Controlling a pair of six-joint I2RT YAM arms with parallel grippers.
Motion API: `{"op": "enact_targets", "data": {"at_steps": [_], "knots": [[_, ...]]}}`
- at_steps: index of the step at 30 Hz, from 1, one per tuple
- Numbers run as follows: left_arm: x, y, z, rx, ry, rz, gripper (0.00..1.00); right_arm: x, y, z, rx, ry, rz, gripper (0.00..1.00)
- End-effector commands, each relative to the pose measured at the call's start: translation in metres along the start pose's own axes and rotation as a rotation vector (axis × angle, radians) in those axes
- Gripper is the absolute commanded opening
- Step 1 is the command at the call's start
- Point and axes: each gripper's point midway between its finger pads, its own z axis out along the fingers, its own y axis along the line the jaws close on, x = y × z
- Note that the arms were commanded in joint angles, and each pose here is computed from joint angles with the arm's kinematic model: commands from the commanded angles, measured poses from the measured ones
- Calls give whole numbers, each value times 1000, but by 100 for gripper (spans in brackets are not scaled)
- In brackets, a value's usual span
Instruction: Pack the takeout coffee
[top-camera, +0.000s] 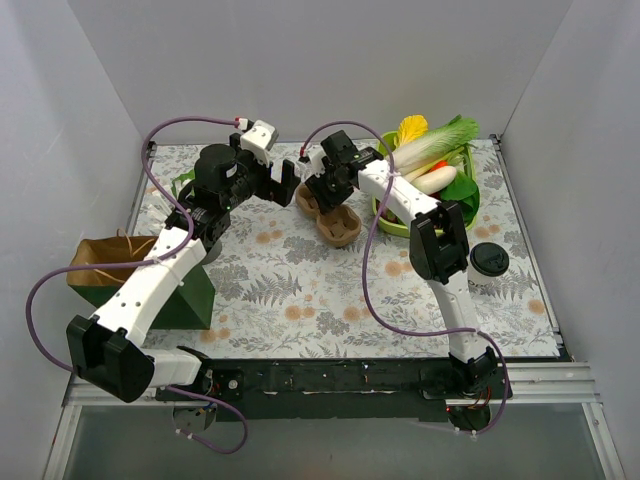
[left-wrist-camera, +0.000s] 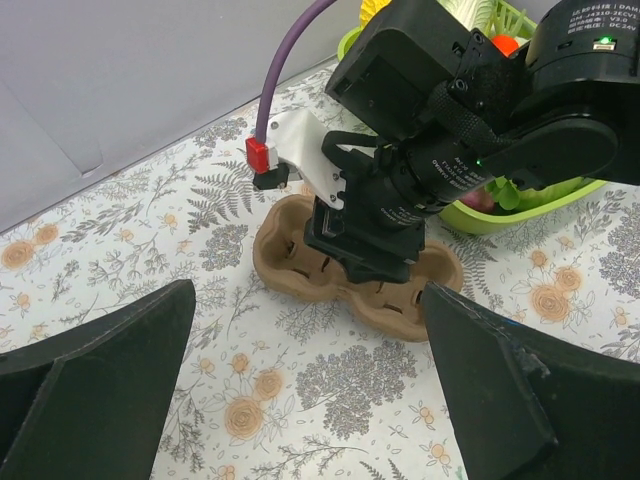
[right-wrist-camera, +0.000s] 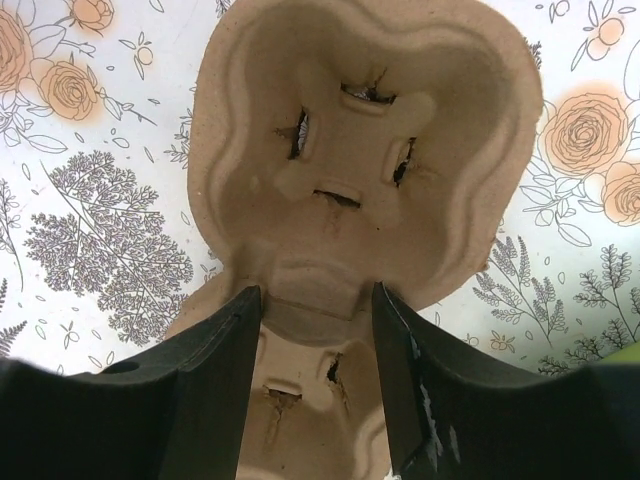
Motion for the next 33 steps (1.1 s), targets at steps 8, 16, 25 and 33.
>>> {"op": "enact_targets", "data": {"at_steps": [8,16,25,33], "knots": [[-16,-3,-13,8,-57,-2,98,-3,4,-14,71,-3,10,53],[-13,-2,-12,8,-49,-7,98,1,8,-19,83,8,31,51],[-11,-1,-9,17,-47,-18,98,11,10,-19,92,32,56,50],[-10,-1,-8,17,-44,-19,98,13,12,-16,82,38,63,46]]}}
